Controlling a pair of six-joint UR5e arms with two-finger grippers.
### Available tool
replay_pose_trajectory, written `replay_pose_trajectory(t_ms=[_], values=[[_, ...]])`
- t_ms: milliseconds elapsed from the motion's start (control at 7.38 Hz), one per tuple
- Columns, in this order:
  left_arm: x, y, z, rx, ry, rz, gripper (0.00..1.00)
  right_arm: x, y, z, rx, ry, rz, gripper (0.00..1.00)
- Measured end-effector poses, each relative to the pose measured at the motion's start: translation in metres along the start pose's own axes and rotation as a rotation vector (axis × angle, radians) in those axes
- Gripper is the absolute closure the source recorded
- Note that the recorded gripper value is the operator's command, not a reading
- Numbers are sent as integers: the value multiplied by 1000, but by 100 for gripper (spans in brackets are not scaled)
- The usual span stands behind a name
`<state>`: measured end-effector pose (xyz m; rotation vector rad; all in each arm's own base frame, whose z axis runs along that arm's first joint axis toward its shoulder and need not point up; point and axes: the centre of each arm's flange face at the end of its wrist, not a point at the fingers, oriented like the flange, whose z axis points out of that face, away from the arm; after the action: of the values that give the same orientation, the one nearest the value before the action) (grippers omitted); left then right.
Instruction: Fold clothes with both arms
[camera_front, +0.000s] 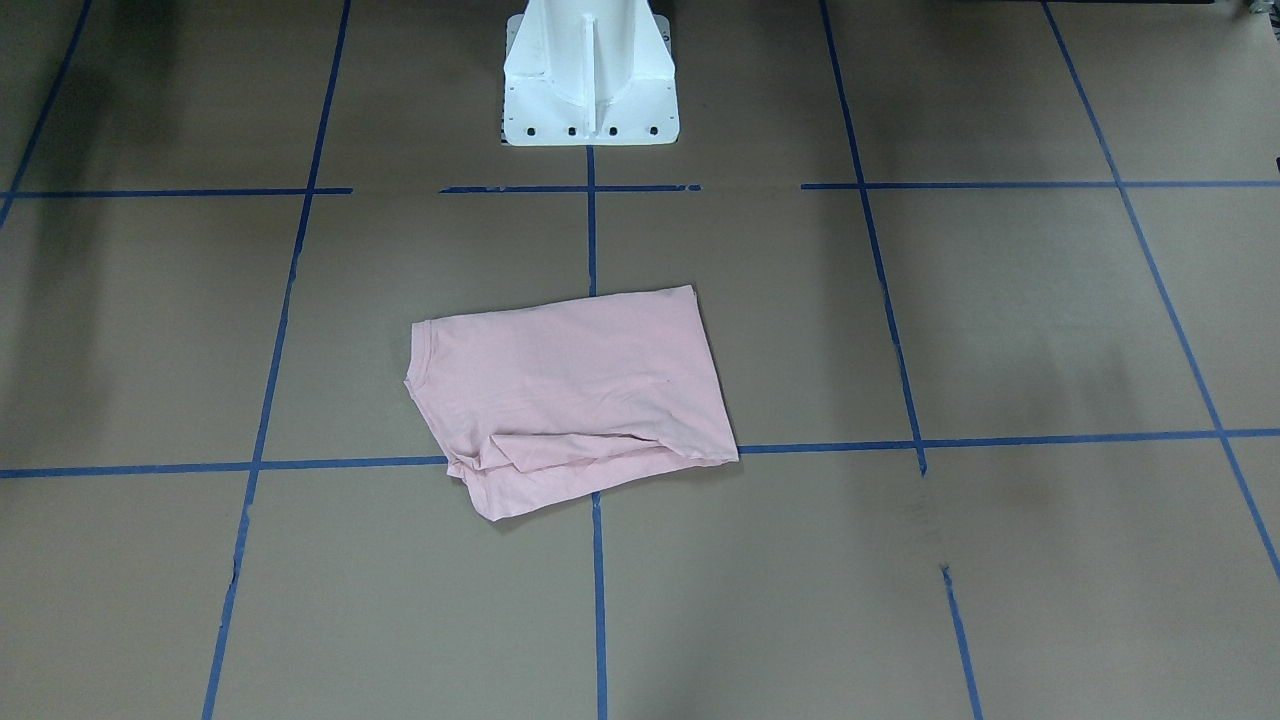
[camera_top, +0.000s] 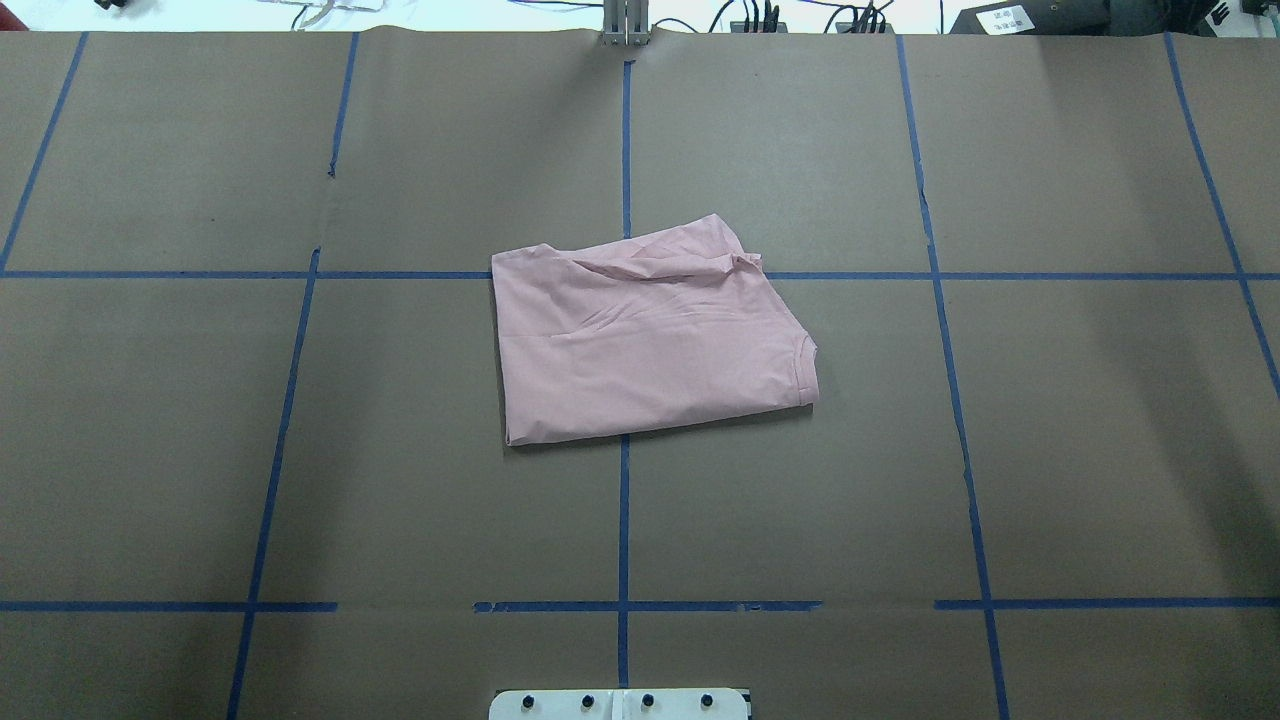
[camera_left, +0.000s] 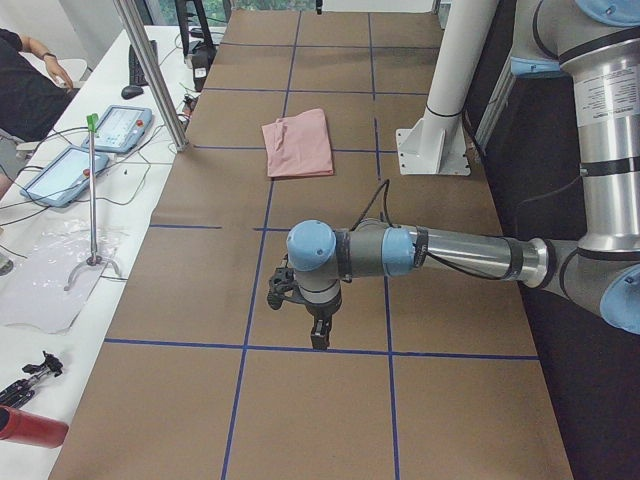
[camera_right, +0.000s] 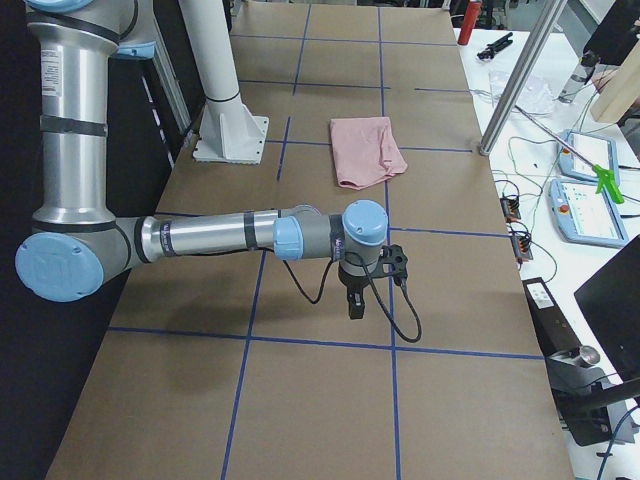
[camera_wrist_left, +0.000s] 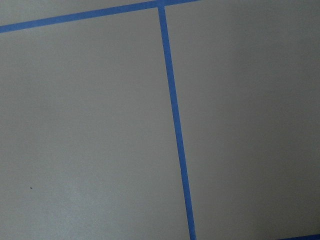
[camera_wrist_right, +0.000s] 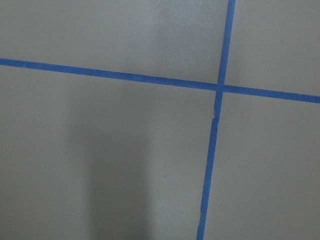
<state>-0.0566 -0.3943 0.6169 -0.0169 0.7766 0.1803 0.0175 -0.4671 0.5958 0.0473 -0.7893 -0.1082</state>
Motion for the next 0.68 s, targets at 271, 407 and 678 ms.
replay_pose_trajectory(t_ms=[271,407,678], values=[[1,-1,0,7,12,-12,0,0,0,0,1,2,5,0],[2,-2,-1,15,15,-23,0,-1,-1,-1,3,3,7,0],[3,-5,-2,25,15,-27,0,-2,-1,-2,5,3,7,0]])
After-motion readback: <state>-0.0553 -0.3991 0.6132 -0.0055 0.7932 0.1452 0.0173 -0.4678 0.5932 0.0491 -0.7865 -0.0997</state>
